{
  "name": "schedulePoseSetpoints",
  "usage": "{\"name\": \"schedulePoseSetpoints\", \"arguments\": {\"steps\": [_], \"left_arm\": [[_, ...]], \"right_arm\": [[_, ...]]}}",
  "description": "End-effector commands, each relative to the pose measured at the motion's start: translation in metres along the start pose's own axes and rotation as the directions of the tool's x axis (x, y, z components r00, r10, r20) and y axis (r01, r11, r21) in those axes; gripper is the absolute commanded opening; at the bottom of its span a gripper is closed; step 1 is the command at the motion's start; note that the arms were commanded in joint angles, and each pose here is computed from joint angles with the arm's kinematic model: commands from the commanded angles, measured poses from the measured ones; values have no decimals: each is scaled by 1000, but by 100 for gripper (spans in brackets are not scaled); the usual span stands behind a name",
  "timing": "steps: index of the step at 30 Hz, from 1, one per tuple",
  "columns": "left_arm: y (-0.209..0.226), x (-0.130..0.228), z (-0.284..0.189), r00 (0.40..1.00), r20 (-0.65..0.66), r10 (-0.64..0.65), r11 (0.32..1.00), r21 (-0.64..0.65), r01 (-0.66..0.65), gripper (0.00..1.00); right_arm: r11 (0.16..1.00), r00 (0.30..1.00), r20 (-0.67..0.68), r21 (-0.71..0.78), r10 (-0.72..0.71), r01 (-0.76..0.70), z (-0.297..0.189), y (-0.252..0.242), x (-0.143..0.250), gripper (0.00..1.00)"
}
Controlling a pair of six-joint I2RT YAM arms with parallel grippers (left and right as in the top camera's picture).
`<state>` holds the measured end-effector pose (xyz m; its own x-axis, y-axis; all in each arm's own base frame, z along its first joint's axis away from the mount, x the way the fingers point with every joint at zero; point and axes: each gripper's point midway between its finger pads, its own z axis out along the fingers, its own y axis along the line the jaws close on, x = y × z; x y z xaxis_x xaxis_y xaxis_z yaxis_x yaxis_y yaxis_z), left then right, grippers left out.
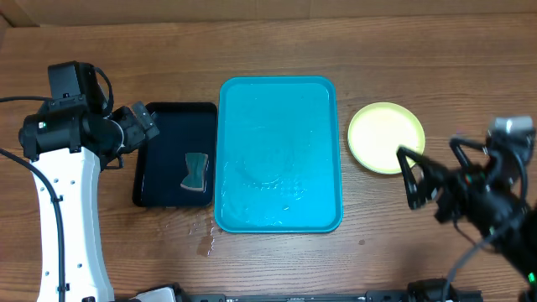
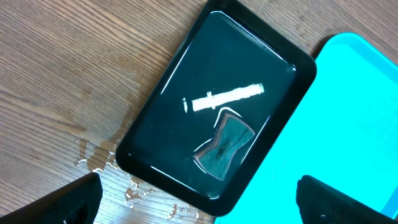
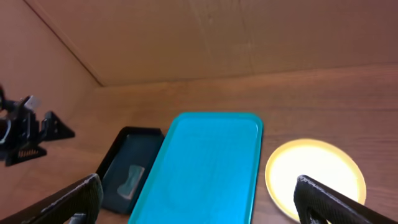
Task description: Clean dirty plates on tray and stack at the side
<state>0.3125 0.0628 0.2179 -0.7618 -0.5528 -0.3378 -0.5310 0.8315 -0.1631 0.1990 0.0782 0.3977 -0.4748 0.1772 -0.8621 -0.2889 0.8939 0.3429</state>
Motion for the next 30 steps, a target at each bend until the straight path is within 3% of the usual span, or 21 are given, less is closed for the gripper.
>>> {"name": "schedulePoseSetpoints", "arguments": {"steps": [1,17,30], "left_arm": [[-2,-5,-6,1000,22,-15,1000,11,15,100],[-2,-5,-6,1000,23,-15,1000,11,15,100],[-2,-5,-6,1000,23,-15,1000,11,15,100]], "right_arm": [[1000,999,33,-6,-20,21,-23,6,7,100],[995,951,295,-25,-89,101,-110,25,17,100],[996,949,303,-1,-89,93,-92,5,51,100]]}}
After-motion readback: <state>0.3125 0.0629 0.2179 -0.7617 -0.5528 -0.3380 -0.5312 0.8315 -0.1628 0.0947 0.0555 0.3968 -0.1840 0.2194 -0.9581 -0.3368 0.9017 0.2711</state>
